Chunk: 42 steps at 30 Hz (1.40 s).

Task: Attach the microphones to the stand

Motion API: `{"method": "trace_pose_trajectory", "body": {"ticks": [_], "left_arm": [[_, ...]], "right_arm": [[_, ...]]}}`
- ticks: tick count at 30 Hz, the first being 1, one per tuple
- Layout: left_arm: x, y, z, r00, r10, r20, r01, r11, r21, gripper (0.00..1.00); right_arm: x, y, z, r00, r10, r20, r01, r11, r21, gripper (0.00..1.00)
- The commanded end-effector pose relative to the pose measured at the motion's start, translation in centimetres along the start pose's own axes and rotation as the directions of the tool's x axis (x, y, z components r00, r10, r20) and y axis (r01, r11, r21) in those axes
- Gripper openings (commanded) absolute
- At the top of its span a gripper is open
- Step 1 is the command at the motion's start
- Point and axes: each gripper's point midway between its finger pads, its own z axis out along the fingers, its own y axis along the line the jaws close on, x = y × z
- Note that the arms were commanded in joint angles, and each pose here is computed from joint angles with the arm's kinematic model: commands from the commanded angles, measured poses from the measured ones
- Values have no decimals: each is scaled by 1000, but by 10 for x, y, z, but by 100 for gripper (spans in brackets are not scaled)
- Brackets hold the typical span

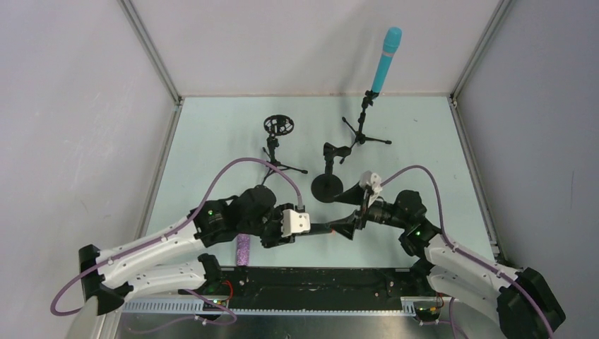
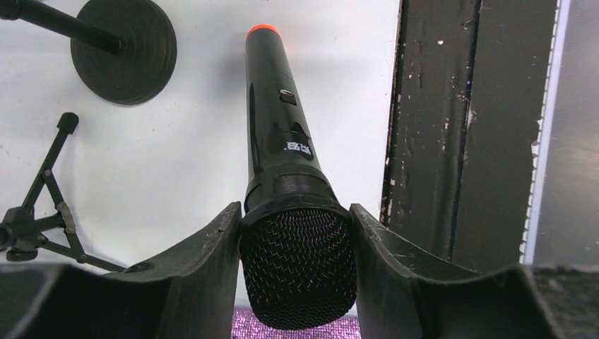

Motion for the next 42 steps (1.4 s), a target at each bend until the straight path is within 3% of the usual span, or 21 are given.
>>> {"method": "trace_pose_trajectory", "body": {"ticks": [1, 6, 13, 18, 24, 42], "left_arm": [[-22, 3, -24, 997, -64, 42, 65, 998, -21, 0], [-34, 0, -36, 995, -87, 51, 87, 996, 3, 0], [-41, -15, -40, 994, -110, 11, 108, 987, 115, 0], [-47, -20, -35, 993, -116, -28, 119, 977, 176, 0], [-57, -11, -33, 995, -100, -26, 103, 983, 155, 0], [-79, -9, -23, 998, -54, -8, 55, 978, 201, 0]], "right_arm": [[-10, 29, 12, 974, -228, 4, 227, 969, -98, 100], [2, 43, 23, 935, -354, -23, 349, 930, -117, 100], [7, 60, 30, 909, -416, -5, 409, 897, -164, 100], [12, 73, 34, 902, -431, 8, 424, 882, -206, 100], [14, 81, 36, 905, -424, 18, 416, 878, -237, 100], [18, 88, 50, 944, -330, -5, 316, 907, -277, 72]]}}
